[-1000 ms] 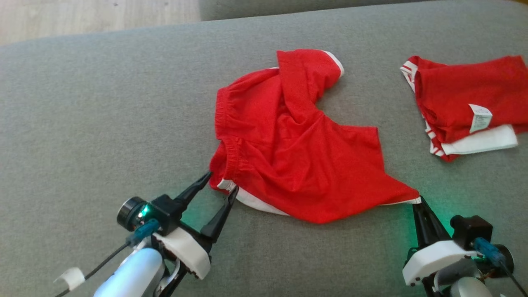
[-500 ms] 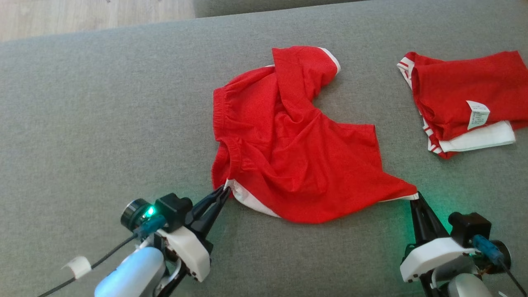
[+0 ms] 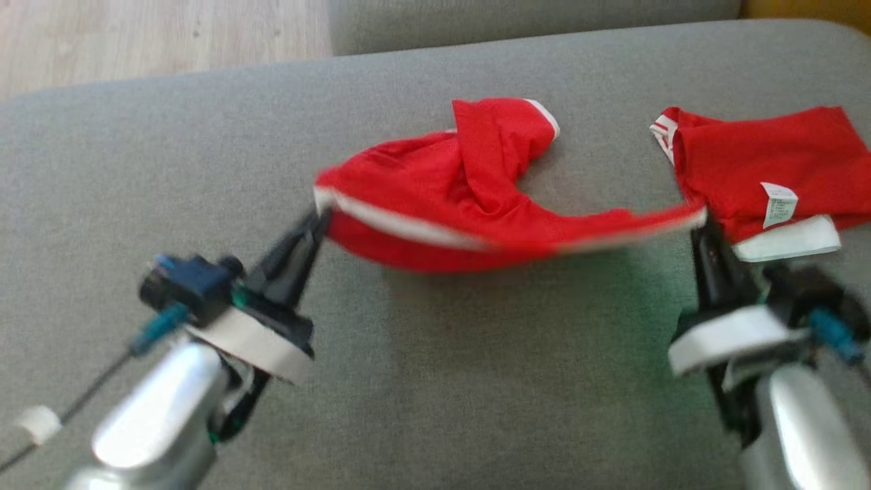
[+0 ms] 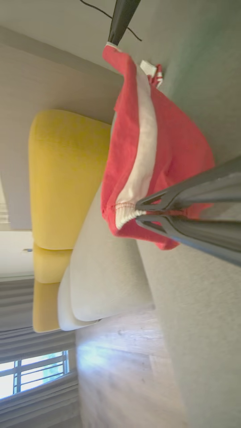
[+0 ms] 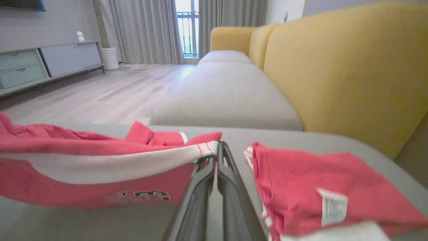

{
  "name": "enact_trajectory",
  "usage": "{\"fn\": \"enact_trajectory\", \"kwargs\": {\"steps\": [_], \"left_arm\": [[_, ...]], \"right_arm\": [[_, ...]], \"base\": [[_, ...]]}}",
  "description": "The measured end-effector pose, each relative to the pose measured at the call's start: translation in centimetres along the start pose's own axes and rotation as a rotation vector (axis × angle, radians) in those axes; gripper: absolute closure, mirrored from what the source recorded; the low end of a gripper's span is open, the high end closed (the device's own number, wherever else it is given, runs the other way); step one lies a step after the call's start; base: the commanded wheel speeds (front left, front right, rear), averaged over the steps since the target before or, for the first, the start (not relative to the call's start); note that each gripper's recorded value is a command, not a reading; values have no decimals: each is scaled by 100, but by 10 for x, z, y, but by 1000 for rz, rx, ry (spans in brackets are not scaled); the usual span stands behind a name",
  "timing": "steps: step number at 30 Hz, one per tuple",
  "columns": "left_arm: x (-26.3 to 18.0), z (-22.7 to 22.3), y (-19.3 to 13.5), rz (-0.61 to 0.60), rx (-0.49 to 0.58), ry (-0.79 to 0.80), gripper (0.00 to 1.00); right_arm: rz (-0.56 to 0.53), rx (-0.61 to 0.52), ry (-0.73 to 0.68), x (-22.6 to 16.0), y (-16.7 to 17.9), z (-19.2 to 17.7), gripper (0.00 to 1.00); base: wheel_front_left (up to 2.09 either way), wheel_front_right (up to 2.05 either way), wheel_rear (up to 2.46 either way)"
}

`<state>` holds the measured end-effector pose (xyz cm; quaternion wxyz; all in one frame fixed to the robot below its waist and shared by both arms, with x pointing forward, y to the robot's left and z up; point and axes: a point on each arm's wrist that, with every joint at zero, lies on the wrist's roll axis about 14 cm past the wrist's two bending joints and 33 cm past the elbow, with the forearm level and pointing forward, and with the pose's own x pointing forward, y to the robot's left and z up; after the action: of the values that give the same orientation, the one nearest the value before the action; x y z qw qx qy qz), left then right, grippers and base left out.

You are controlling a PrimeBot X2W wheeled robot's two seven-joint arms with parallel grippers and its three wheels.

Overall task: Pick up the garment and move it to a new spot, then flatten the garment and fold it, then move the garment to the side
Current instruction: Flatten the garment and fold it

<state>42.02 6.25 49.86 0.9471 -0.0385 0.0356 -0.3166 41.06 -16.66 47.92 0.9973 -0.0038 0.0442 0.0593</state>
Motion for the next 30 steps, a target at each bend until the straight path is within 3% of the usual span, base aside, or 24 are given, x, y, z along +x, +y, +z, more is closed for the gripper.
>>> {"fn": "enact_trajectory", "kwargs": {"steps": [8, 12, 15, 22, 26, 30], "left_arm": [[8, 104, 15, 32, 110, -215, 100], [5, 163, 18, 72, 161, -345, 100], [-3, 197, 16, 92, 195, -418, 100], [-22, 229, 4, 98, 280, -433, 100], [-30, 236, -1, 98, 258, -436, 100], [-28, 214, 1, 88, 233, -351, 100]], "right_arm": [[75, -166, -270, 29, 2, 128, 100], [94, -211, -426, 25, 7, 195, 100], [102, -222, -498, 12, 12, 225, 100], [103, -221, -556, -22, 20, 243, 100], [100, -205, -514, -31, 21, 229, 100], [95, -215, -478, -29, 21, 222, 100]], "base": [[0, 0, 0], [0, 0, 0], [0, 0, 0], [0, 0, 0], [0, 0, 0], [0, 0, 0]]}}
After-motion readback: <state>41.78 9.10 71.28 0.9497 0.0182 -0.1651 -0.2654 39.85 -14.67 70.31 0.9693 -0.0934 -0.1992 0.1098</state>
